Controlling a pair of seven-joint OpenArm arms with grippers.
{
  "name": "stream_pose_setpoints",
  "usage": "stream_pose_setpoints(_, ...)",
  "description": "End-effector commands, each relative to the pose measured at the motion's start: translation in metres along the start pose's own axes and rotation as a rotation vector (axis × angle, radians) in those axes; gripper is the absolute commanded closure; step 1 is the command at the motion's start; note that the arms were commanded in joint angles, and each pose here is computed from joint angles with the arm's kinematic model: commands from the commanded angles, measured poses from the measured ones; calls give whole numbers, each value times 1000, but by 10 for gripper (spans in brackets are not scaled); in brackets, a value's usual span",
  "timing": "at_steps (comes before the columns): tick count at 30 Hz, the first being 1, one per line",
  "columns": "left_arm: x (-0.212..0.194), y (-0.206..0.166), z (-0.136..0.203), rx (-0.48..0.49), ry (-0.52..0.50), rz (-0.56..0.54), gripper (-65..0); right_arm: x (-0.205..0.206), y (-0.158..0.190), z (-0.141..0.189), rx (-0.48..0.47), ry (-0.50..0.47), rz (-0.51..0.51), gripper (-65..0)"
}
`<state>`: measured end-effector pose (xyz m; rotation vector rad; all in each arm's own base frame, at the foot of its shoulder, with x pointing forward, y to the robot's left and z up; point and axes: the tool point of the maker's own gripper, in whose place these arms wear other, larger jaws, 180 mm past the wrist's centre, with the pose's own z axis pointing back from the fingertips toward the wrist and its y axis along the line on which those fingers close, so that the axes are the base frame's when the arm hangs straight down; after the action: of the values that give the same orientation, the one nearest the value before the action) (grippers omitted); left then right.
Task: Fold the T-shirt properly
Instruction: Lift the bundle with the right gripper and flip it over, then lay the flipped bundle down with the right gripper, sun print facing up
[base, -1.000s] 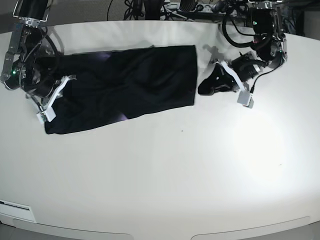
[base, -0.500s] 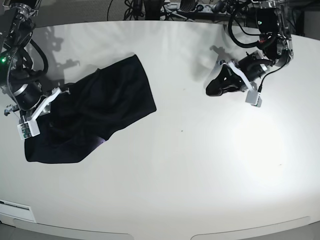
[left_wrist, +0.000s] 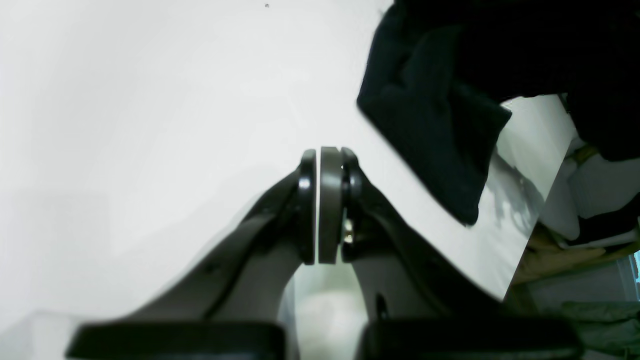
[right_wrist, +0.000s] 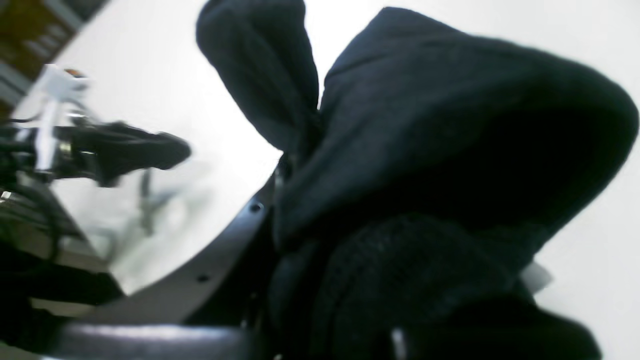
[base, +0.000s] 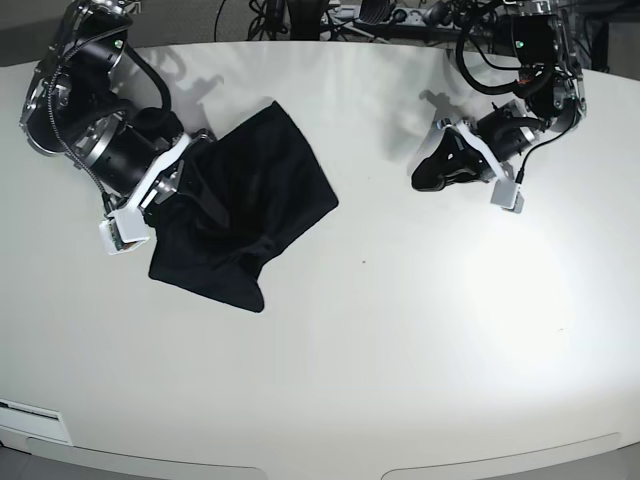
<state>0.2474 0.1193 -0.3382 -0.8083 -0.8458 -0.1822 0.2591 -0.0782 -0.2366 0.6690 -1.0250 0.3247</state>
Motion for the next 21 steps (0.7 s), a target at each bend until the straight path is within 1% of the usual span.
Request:
stream_pose_setpoints(1, 13, -5, 2, -18, -42, -20, -32, 12, 8, 1, 27, -54, 17, 0)
stream_pose_setpoints(5, 13, -5, 2, -19, -44, -19, -32, 6, 21, -6, 65, -68, -14, 0)
stream_pose_setpoints(8, 15, -6, 2, -28, -53, -13, -30, -8, 36, -16, 116, -38, -33, 0)
stream_pose_setpoints(11, 17, -8, 2, -39, -64, -6, -30, -30, 51, -30, 175, 22, -45, 0)
stream_pose_setpoints(12, 17, -9, 2, -40, -64, -6, -30, -40, 58, -37, 204, 49, -61, -27)
stream_pose_setpoints(13, 17, -8, 2, -40, -64, -6, -30, -51, 67, -44, 249, 83, -68, -112)
stream_pose_setpoints(15, 17, -8, 2, -40, -64, -7, -30, -77, 94, -56, 361, 170, -65, -366)
stream_pose_setpoints(16, 17, -8, 2, -40, -64, -7, -30, -84, 111, -59, 425, 193, -50, -467)
stream_pose_setpoints(17, 18, -8, 2, -40, -65, -7, -30, -89, 125, -61, 478, 212, -28, -517)
stream_pose_setpoints(19, 18, -8, 2, -40, -66, -9, -30, -84, 148, -64, 553, 205, 6, -524)
stream_pose_setpoints(21, 19, -9, 2, -41, -67, -9, -30, -66, 166, -65, 631, 162, 39, -523)
